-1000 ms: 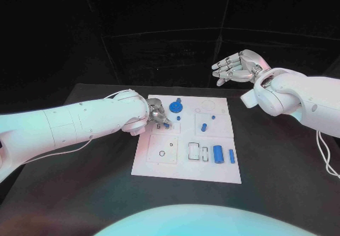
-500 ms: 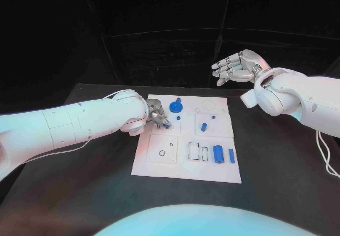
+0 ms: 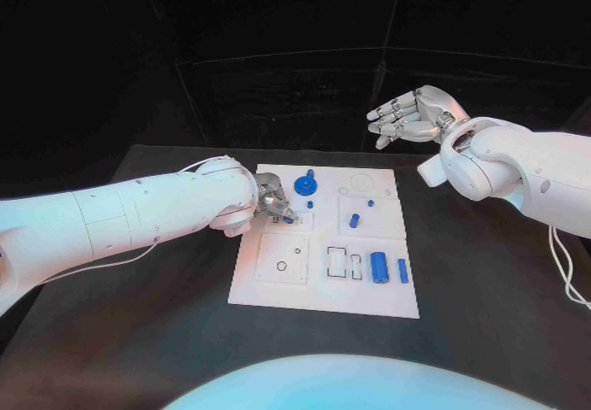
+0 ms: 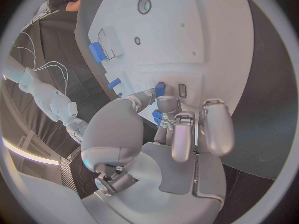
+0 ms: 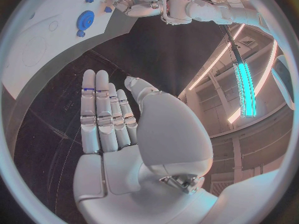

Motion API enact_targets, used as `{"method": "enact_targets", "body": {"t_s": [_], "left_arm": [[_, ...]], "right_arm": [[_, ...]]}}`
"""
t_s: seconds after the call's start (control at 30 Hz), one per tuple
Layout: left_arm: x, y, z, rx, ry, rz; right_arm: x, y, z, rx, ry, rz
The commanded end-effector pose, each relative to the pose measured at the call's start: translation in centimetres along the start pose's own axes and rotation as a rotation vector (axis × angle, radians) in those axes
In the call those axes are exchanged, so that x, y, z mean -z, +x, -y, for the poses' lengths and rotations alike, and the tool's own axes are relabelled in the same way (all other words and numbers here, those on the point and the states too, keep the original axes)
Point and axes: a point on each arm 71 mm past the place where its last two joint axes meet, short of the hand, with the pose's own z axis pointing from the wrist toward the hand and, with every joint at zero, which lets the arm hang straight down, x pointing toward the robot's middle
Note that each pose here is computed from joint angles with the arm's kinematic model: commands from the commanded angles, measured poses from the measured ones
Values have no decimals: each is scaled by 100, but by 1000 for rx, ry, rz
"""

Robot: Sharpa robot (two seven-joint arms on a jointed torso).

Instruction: Assemble the parts on the task board

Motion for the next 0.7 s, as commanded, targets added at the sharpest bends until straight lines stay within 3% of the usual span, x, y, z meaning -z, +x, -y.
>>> {"method": "enact_targets", "body": {"t_s": [0.03, 0.33, 0.7], "left_arm": [[3, 32, -35, -20, -19, -20], [5, 27, -33, -37, -24, -46], [-79, -14, 24, -74, -51, -86]], "right_arm": [[-6, 3, -23, -1, -13, -8], [-13, 9, -25, 0, -14, -8], [-23, 24, -31, -1, -14, -11]]}}
